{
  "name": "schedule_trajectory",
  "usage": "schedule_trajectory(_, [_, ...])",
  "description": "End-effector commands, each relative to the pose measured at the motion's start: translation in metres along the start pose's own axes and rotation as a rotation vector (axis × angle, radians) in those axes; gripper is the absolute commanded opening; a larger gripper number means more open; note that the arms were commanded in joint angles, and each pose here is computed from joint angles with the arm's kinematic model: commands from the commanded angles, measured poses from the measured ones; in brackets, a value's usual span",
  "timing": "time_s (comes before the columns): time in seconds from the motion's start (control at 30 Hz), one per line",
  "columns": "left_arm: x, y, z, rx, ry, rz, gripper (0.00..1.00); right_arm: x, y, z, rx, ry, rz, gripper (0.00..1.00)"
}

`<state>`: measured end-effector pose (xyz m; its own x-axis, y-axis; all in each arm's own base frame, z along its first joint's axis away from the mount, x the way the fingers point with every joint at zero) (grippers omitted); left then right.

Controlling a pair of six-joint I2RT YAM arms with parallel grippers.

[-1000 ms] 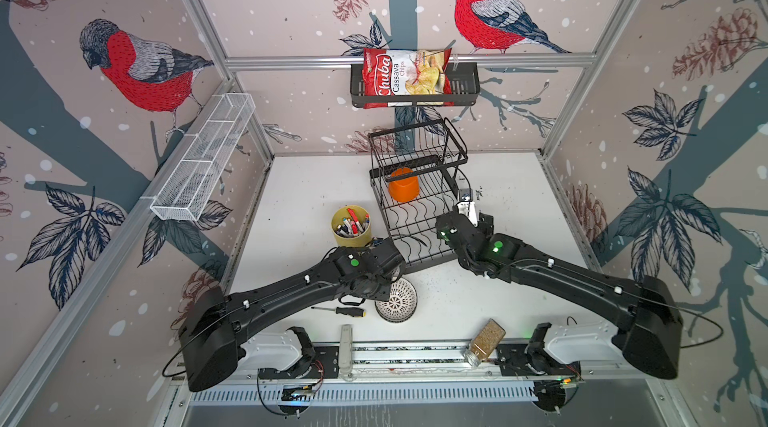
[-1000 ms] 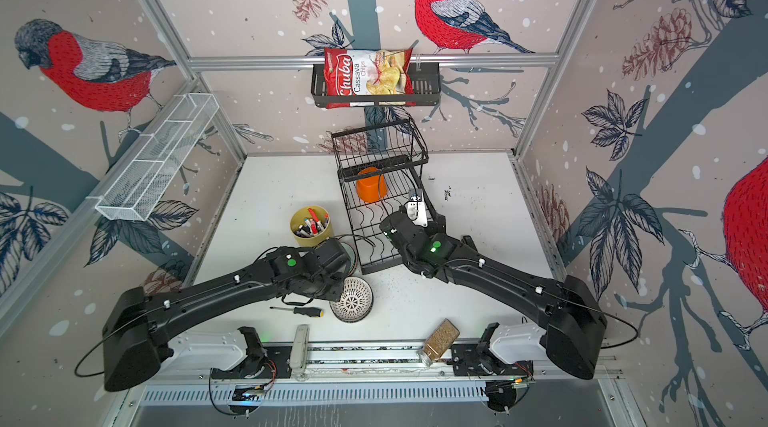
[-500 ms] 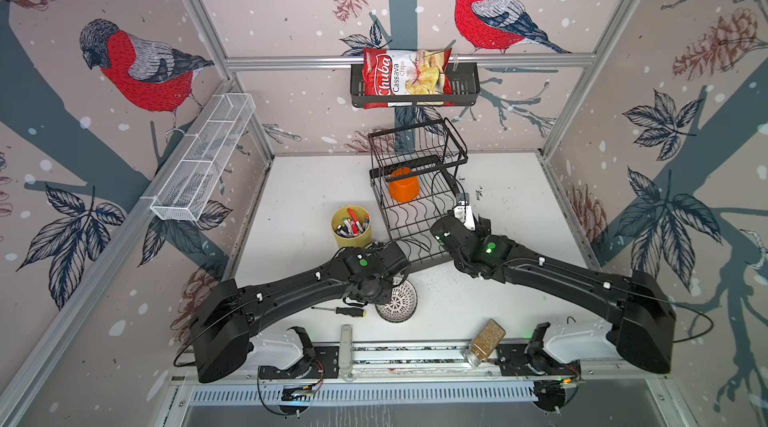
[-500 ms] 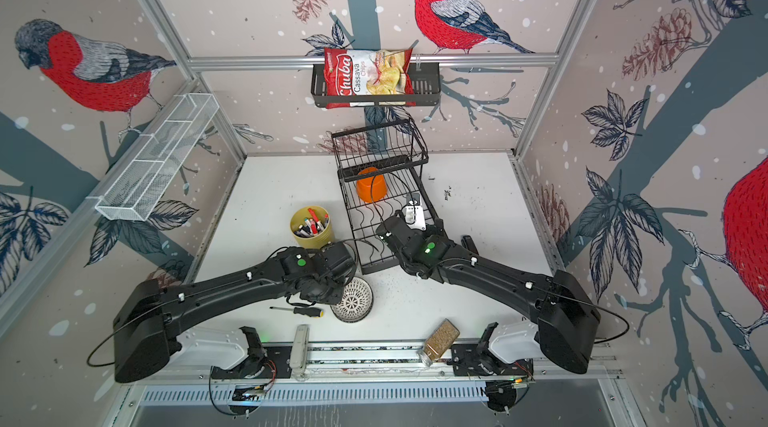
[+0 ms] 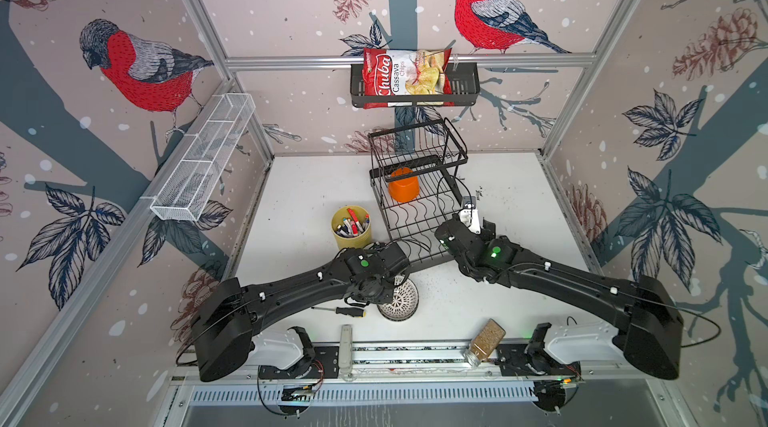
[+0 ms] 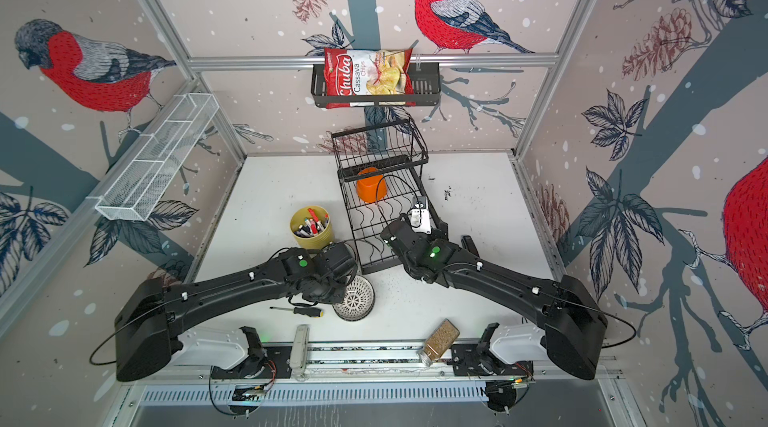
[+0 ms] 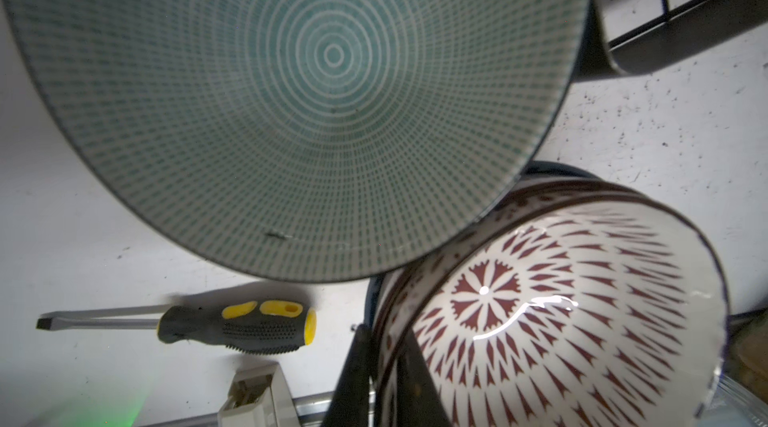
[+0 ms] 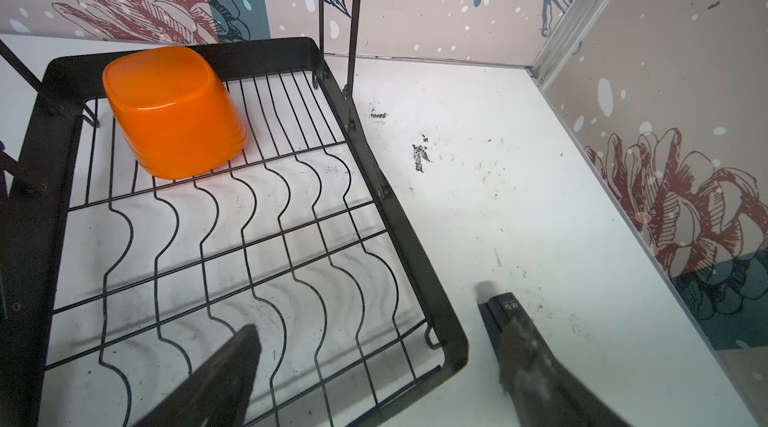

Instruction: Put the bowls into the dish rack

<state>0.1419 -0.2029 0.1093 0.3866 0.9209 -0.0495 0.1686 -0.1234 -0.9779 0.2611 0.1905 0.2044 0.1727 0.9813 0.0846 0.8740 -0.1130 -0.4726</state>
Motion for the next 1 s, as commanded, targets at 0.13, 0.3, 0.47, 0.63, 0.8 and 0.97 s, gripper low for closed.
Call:
schedule_trajectory(0.13, [0.001,-0.004,-0.002,-0.018,-0.008,0.001,0.05,-0.002,0.002,0.0,-0.016,0.005,0.021,0.91])
schedule_trajectory(0.3, [0.0,-0.008,-0.002,-0.03,-0.002,0.012,0.03,0.002,0.003,0.001,-0.005,0.002,0.005,0.91])
schedule_trajectory(0.47, [-0.002,-0.012,-0.004,-0.044,0.007,0.029,0.0,0.006,0.004,0.004,0.009,-0.009,-0.016,0.91])
schedule_trajectory(0.63, [-0.002,-0.015,-0.005,-0.054,0.014,0.036,0.0,0.01,0.005,0.006,0.02,-0.016,-0.029,0.91])
schedule_trajectory(0.8, [-0.005,-0.017,-0.006,-0.065,0.023,0.059,0.0,0.013,0.006,0.008,0.03,-0.023,-0.046,0.91])
schedule_trajectory(0.97, [-0.008,-0.017,-0.007,-0.065,0.029,0.071,0.0,0.016,0.007,0.01,0.038,-0.032,-0.056,0.91])
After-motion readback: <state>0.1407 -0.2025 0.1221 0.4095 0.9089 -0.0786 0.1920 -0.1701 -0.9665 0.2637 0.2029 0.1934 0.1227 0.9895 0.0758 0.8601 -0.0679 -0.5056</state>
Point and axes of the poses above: each gripper's point midway between its finger pads, its own y axis out along the fingers, its own x axis along the line the jaws close on, z = x × y, the point moved 3 cm from there along -y, back along the fingers, and after that the axes turned 15 degrees about y, right-handed, at the moved point
